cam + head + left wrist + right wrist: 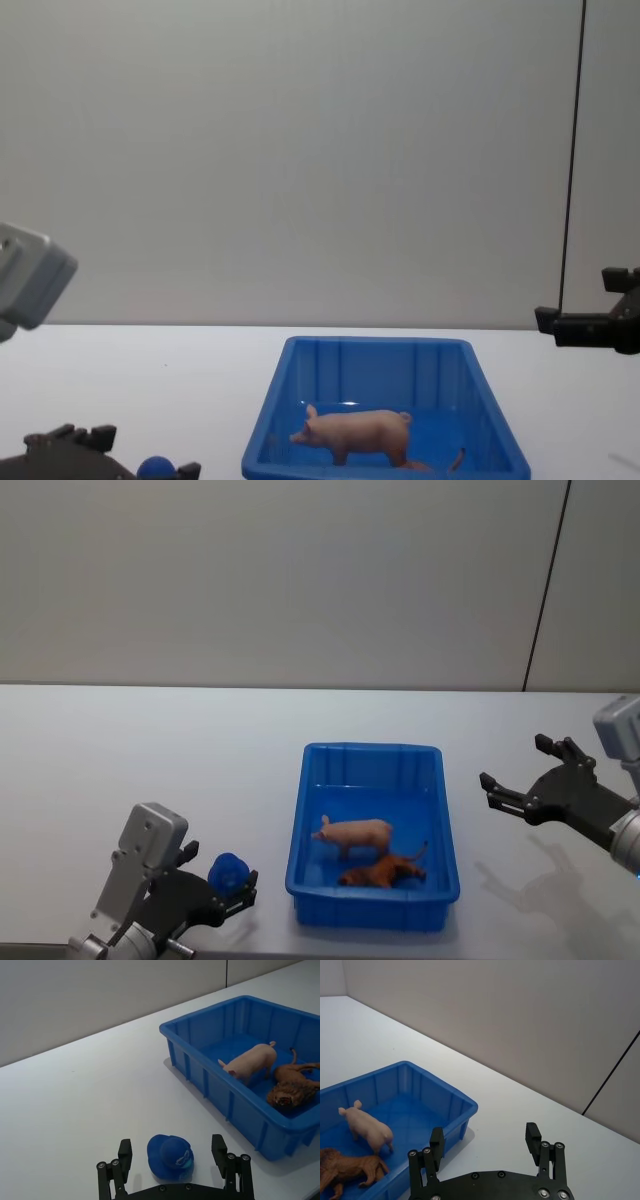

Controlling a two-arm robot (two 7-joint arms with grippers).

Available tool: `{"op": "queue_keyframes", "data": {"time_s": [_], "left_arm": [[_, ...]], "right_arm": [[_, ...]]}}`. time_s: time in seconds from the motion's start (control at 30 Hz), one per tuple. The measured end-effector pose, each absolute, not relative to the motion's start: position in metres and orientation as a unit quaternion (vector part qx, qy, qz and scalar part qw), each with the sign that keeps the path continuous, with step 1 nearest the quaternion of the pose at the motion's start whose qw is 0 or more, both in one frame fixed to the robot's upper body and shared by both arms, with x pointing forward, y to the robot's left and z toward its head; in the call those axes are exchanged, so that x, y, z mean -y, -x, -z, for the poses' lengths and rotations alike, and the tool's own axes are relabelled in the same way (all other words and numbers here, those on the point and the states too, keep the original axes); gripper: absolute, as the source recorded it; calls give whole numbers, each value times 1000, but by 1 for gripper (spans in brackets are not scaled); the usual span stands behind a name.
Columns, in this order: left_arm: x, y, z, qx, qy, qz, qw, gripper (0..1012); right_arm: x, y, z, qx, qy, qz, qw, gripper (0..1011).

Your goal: Pick up the two dolls from the table and place them into the box.

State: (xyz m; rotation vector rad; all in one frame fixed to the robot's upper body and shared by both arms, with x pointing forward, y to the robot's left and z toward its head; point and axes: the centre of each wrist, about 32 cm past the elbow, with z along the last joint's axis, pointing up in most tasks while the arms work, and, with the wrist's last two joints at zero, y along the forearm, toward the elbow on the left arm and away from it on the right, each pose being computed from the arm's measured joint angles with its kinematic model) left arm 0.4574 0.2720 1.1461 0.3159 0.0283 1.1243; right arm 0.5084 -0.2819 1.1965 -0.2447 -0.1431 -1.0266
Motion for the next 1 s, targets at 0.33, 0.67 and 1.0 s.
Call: {"op": "queue_keyframes", "data": {"time_s": [0.33, 0.67, 1.0], "left_arm": [[-279, -466, -1135, -26, -156, -509, 846, 1003], [-284, -474, -1128, -30, -161, -497, 852, 846], [-288, -479, -1124, -28, -161, -491, 856, 566]], "right_arm": [[282, -508, -1196, 68, 117, 489, 862, 1001], [282, -508, -1196, 68, 117, 489, 862, 1001], [282, -508, -1196, 68, 117, 489, 862, 1001]]}}
